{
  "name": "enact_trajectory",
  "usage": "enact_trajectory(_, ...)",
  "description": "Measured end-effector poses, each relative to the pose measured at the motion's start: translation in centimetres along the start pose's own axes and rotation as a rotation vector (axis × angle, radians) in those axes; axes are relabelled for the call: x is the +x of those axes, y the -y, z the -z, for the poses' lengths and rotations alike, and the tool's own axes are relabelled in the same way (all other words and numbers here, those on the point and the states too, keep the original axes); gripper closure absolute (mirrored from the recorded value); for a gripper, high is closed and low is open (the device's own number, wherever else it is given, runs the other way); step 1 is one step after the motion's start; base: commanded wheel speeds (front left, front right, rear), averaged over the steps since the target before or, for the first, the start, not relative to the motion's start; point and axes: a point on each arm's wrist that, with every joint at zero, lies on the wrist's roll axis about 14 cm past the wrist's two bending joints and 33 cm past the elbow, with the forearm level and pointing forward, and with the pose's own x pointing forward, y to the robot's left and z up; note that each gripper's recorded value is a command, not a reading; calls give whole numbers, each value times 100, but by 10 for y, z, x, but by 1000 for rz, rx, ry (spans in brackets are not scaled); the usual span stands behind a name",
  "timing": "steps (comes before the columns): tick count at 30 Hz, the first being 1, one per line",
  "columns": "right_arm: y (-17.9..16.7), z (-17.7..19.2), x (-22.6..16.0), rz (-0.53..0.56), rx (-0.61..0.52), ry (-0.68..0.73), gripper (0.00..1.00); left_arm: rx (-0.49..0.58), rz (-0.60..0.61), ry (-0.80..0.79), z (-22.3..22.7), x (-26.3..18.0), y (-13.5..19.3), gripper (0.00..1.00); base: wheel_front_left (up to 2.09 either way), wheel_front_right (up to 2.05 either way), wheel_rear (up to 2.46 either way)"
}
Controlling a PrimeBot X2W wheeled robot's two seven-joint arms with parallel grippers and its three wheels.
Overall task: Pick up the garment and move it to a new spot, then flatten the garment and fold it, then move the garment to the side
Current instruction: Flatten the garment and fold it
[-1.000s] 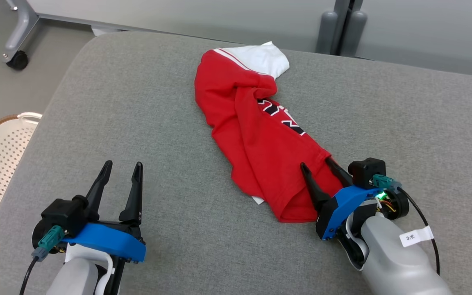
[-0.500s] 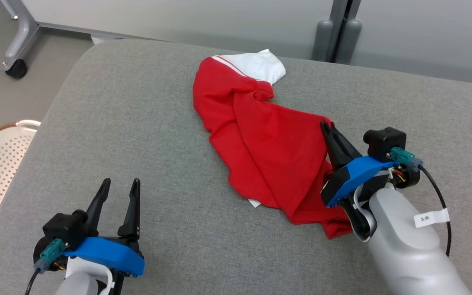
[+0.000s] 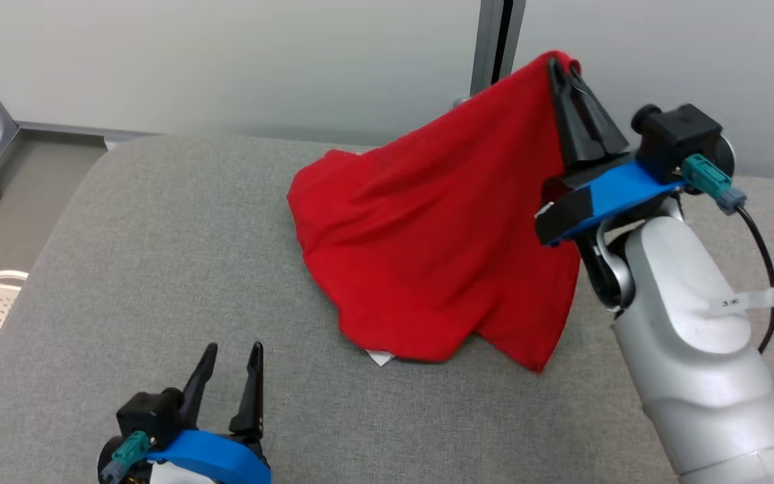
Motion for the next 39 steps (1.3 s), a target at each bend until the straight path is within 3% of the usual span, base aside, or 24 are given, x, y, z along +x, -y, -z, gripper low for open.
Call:
enact_trajectory(8, -88, -99, 19, -263, 7, 183, 100, -24, 31, -16, 14, -15, 23, 0, 0, 0, 0)
enact_trajectory(12, -96, -145, 31, -291, 14, 280, 100, -36, 22, -36, 23, -21, 23, 0, 0, 0, 0)
enact_trajectory(16, -57, -152, 40, -179, 3, 289, 100, -43, 8, -58, 30, -24, 20, 0, 0, 0, 0)
enact_trajectory(20, 36, -97, 32, 74, -96, 133, 100, -41, 13, -99, 41, -20, 20, 0, 0, 0, 0)
enact_trajectory(25, 132, -1, -27, 314, -183, -147, 100, -31, 35, -121, 43, -10, 21, 0, 0, 0, 0)
enact_trajectory(26, 147, 16, -42, 360, -187, -199, 62, -26, 43, -123, 43, -8, 21, 0, 0, 0, 0)
enact_trajectory(27, 160, 30, -56, 402, -189, -246, 0, -19, 49, -129, 43, -6, 20, 0, 0, 0, 0)
enact_trajectory(30, 185, 62, -97, 507, -210, -349, 0, -14, 56, -145, 46, -3, 18, 0, 0, 0, 0)
enact_trajectory(34, 197, 77, -130, 590, -229, -394, 0, -4, 75, -157, 47, 3, 19, 0, 0, 0, 0)
enact_trajectory(36, 200, 81, -141, 602, -245, -402, 0, -2, 86, -164, 49, 5, 21, 0, 0, 0, 0)
enact_trajectory(39, 178, 110, -155, 566, -138, -440, 0, 1, 121, -176, 52, 10, 31, 0, 0, 0, 0)
